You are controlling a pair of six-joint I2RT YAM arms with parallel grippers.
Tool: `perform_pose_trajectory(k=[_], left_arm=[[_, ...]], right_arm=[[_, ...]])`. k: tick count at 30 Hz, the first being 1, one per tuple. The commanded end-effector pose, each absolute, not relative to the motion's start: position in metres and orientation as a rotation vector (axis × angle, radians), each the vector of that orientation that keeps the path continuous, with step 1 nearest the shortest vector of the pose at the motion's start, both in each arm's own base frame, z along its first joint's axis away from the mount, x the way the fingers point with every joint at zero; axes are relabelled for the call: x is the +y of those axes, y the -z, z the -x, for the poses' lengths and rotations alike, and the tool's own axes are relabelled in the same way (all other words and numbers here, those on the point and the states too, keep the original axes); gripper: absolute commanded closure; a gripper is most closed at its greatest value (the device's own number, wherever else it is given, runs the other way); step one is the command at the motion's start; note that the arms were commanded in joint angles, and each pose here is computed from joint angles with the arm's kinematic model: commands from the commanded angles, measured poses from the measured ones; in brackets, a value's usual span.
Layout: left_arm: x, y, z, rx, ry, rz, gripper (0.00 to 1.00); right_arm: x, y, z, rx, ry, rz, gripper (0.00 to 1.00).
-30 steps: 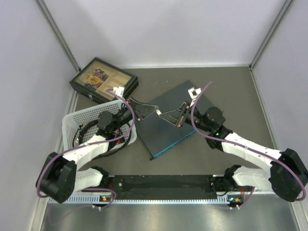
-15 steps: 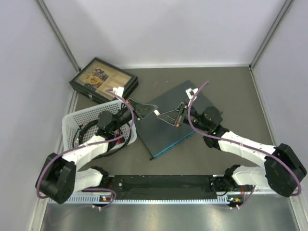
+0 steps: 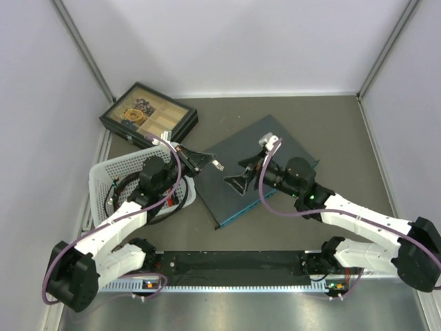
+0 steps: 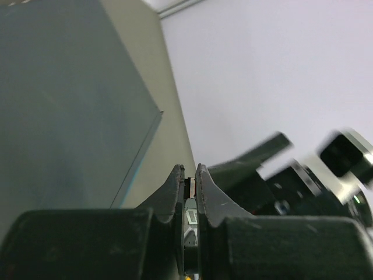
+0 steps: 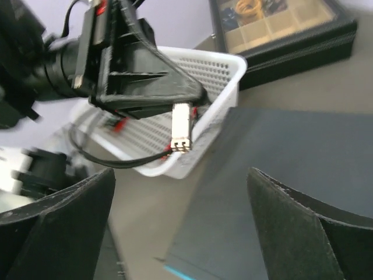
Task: Insert the plug into the switch port
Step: Adjust the plug.
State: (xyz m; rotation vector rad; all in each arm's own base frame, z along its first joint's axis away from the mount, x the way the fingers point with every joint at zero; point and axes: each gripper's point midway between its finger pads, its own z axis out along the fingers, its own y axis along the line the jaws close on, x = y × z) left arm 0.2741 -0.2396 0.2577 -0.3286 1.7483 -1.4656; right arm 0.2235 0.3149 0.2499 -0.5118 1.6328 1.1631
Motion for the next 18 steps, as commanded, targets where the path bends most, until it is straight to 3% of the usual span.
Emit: perform_pose_trajectory(k=[1,5,11,18], left_arm=[[-0.229,-0.265,-0.283,1.765,1.416,0.479,1.00],[-0.231,-0.265,-0.282,1.777,1.454,0.521,1.00],[-0.238,-0.268,-0.280,1.777,1.519,0.523,1.00],[-0.240,-0.274,-0.278,1.765,1.538,0.514,1.00]], right_arm=[[0.313,-0.269,-0.237,1.433,-0.750,0.727,0.07],[0.322,-0.282,-0.230,1.304,-0.766,0.760,0.07],[0.335,-0.283,-0.235,1.234,-0.780,0.751,0.26],[0.349,-0.275,-0.241,1.241,-0.792,0.769,0.34]])
